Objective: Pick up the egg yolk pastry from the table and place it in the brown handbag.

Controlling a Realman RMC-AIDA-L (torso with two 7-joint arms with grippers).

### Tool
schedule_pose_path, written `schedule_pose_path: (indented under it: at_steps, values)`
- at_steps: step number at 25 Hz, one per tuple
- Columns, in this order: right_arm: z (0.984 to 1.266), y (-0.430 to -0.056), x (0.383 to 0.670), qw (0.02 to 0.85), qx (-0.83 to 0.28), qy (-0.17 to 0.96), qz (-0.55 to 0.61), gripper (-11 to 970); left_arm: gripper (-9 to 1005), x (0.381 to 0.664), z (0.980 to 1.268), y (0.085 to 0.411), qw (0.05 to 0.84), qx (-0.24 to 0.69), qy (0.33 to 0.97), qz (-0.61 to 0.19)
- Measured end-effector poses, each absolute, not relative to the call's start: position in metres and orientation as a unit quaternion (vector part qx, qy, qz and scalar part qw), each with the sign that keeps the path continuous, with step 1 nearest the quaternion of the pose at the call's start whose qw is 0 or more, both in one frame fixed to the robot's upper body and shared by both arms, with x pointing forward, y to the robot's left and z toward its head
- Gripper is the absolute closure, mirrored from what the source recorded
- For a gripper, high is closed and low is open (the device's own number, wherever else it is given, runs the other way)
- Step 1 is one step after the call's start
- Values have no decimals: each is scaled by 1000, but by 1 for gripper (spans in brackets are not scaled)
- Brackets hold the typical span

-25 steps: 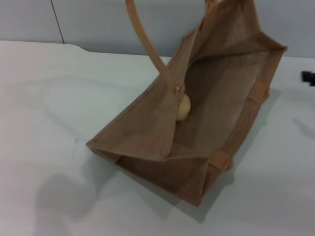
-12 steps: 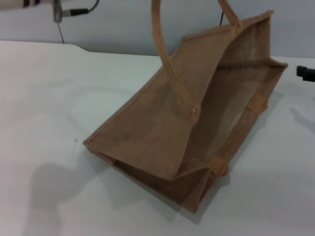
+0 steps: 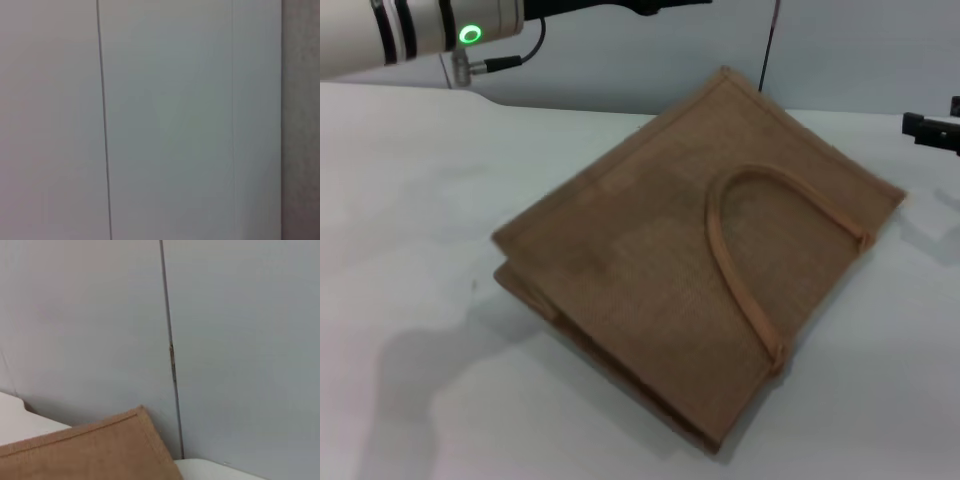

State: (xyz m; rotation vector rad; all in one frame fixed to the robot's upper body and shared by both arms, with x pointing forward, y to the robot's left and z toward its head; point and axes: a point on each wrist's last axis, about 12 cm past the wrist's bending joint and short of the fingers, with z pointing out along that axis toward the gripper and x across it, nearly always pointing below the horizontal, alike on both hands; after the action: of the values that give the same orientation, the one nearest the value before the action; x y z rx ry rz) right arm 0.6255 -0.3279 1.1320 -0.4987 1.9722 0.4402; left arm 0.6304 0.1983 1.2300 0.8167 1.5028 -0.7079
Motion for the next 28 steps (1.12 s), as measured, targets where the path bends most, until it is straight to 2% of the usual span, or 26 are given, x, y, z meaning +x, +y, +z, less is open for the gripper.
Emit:
schedule_pose_path:
  at_steps: [4,10,15,18,24,28]
  values:
    - [1128,-334,623,515,-198,815,179,107,118,630,1212,211,618,335,649,-292]
    - [1111,-346,612,572,-157,783,184,107,131,624,1171,242,671,293,639,-235]
    - [1093,-345,607,601,-151,769,156,108,132,616,1127,269,720,220,636,-170]
    - [1083,-344,606,614,-131,765,139,108,132,611,1111,281,730,187,643,-137]
    - [1072,-339,603,658,-101,739,100,108,133,602,1091,294,731,140,659,-112]
    - [1067,-335,605,673,-132,727,26,107,135,600,1082,293,733,140,660,-92]
